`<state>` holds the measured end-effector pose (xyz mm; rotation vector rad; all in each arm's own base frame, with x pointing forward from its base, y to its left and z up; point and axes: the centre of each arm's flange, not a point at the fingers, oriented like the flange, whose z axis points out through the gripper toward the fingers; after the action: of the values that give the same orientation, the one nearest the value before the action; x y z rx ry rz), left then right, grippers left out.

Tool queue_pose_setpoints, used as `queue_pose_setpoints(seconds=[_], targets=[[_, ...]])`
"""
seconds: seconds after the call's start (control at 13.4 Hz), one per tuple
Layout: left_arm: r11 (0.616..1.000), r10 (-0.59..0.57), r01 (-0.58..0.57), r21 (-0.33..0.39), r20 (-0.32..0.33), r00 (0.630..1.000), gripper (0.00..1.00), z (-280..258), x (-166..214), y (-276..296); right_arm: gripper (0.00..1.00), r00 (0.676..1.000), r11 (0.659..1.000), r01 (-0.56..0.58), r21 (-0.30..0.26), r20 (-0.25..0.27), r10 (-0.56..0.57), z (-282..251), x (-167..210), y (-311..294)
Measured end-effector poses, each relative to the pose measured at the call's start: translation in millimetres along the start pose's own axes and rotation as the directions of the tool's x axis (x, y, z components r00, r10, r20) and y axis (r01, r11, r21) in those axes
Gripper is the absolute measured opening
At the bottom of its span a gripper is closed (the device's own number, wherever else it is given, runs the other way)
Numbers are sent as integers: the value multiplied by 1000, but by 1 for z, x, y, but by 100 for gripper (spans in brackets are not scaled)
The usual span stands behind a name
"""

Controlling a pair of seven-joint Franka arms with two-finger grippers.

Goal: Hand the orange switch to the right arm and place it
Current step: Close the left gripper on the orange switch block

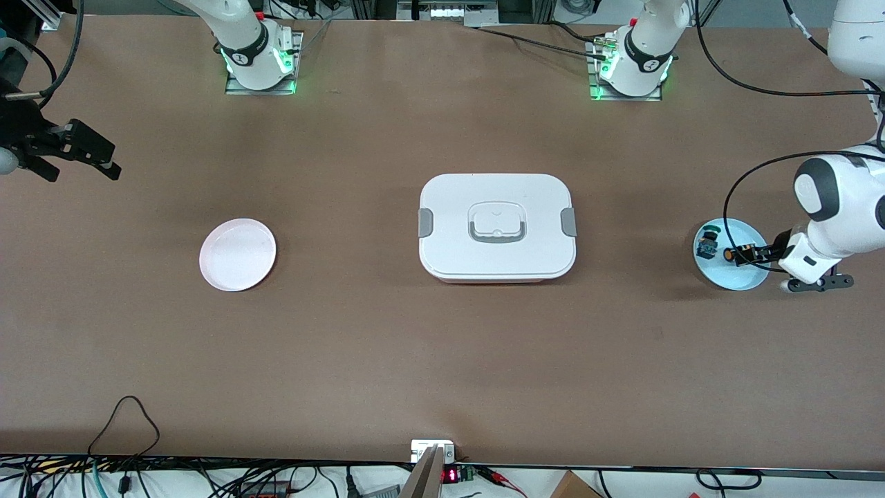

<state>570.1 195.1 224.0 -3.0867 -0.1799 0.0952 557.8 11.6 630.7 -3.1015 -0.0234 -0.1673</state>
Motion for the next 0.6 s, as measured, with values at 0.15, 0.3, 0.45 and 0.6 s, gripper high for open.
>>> queue_pose_setpoints(seconds=[0.15, 0.3, 0.45, 0.6], targets=[[1000, 1, -1, 0, -7, 1000, 100, 3, -5, 1, 100, 1000, 1000, 0, 0, 0, 0, 0, 0, 0], [1000, 1, -1, 0, -12, 1000, 100, 2, -7, 1, 100, 1000, 1000, 0, 0, 0, 0, 0, 0, 0], [1000, 2, -2, 0, -11, 1000, 100, 4, -8, 2, 100, 1000, 1000, 0, 0, 0, 0, 0, 0, 0], [1000, 2, -2, -1, -6, 1000, 100, 6, -10, 2, 100, 1000, 1000, 0, 0, 0, 0, 0, 0, 0]])
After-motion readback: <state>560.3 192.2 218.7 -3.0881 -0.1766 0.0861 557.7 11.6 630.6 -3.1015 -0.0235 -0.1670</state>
